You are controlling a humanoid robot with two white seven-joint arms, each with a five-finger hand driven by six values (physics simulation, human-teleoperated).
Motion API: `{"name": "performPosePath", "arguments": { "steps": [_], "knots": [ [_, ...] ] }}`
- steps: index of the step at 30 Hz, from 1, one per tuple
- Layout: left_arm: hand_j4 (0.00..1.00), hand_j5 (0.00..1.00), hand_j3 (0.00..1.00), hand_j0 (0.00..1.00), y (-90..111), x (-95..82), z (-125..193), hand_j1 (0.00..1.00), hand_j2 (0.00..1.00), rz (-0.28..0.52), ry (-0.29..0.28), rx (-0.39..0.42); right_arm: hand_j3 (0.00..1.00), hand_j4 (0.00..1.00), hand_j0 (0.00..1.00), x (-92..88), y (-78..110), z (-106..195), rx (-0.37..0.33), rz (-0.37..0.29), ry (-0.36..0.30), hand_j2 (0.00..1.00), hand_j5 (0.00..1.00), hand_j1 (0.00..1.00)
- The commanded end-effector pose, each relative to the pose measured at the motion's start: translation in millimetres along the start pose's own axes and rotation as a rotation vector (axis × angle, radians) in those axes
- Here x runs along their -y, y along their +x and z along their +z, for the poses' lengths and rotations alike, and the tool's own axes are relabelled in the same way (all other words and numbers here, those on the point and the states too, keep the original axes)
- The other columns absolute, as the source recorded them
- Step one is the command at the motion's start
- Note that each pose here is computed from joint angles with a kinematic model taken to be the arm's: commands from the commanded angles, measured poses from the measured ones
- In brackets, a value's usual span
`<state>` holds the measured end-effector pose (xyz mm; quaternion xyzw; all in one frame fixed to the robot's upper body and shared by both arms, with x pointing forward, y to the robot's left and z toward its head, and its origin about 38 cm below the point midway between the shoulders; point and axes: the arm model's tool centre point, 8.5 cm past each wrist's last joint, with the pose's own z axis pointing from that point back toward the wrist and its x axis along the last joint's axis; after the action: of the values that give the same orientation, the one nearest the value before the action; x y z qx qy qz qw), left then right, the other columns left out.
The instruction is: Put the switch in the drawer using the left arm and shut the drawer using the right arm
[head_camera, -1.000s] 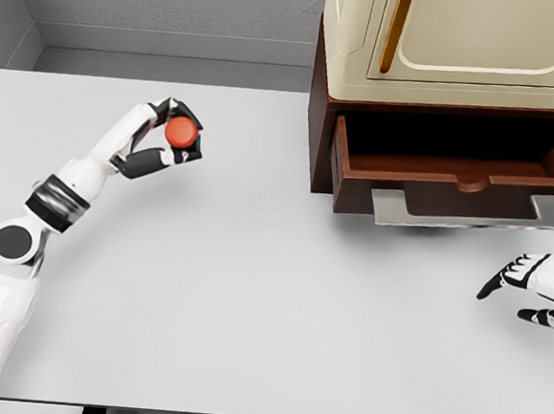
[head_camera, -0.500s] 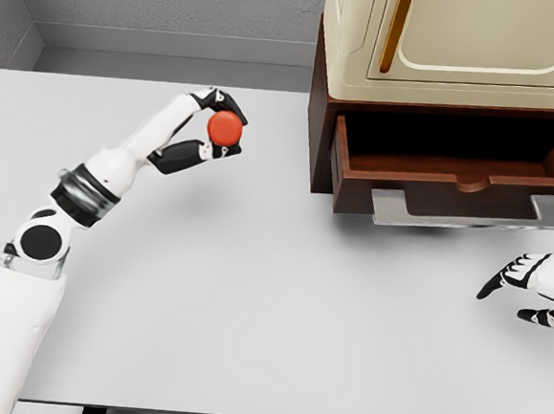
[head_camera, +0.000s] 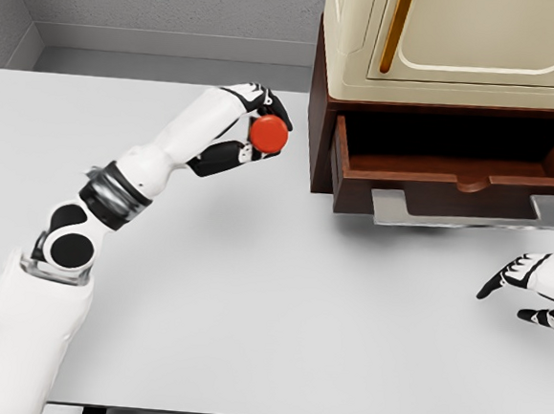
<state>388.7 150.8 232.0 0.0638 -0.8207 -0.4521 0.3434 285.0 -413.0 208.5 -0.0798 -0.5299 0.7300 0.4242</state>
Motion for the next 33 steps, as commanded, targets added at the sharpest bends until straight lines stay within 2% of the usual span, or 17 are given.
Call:
{"name": "performPosePath", "arguments": {
  "steps": [1, 4, 7, 15, 22, 23, 30, 33],
  "knots": [
    [0.28, 0.28, 0.28, 0.28, 8, 2.0, -5, 0.28, 0.28, -0.015, 0.005, 0.013, 0.67, 0.67, 0.67, 1.0, 0.0, 0, 0.000, -0.004, -0.002, 0.67, 0.67, 0.67],
    [0.28, 0.28, 0.28, 0.28, 11, 3.9, -11, 0.28, 0.28, -0.046, 0.003, 0.010, 0.67, 0.67, 0.67, 1.0, 0.0, 0, 0.000, -0.004, -0.002, 0.67, 0.67, 0.67],
    [0.28, 0.28, 0.28, 0.28, 19, 9.9, -22, 0.28, 0.28, -0.079, -0.026, 0.034, 0.67, 0.67, 0.67, 0.7, 0.0, 0, 0.000, -0.005, -0.003, 0.67, 0.67, 0.67],
    [0.28, 0.28, 0.28, 0.28, 48, 25.8, -56, 0.28, 0.28, -0.146, -0.056, 0.100, 0.67, 0.67, 0.67, 2.3, 0.1, 1, 0.002, -0.007, -0.004, 0.67, 0.67, 0.67],
    [0.28, 0.28, 0.28, 0.28, 51, 25.4, -65, 0.28, 0.28, -0.253, -0.087, 0.092, 0.66, 0.66, 0.66, 3.2, 0.2, 1, 0.003, -0.008, -0.004, 0.66, 0.66, 0.66],
    [0.28, 0.28, 0.28, 0.28, 56, 30.0, -70, 0.28, 0.28, -0.265, -0.104, 0.107, 0.66, 0.66, 0.66, 3.2, 0.2, 1, 0.003, -0.008, -0.004, 0.66, 0.66, 0.66],
    [0.28, 0.28, 0.28, 0.28, 63, 28.4, -82, 0.28, 0.28, -0.288, -0.117, 0.139, 0.67, 0.67, 0.67, 4.6, 0.3, 1, 0.005, -0.010, -0.010, 0.67, 0.67, 0.67],
    [0.28, 0.28, 0.28, 0.28, 65, 28.5, -87, 0.28, 0.28, -0.329, -0.129, 0.136, 0.67, 0.67, 0.67, 6.7, 0.5, 2, 0.008, -0.015, -0.003, 0.67, 0.67, 0.67]
  ]
}}
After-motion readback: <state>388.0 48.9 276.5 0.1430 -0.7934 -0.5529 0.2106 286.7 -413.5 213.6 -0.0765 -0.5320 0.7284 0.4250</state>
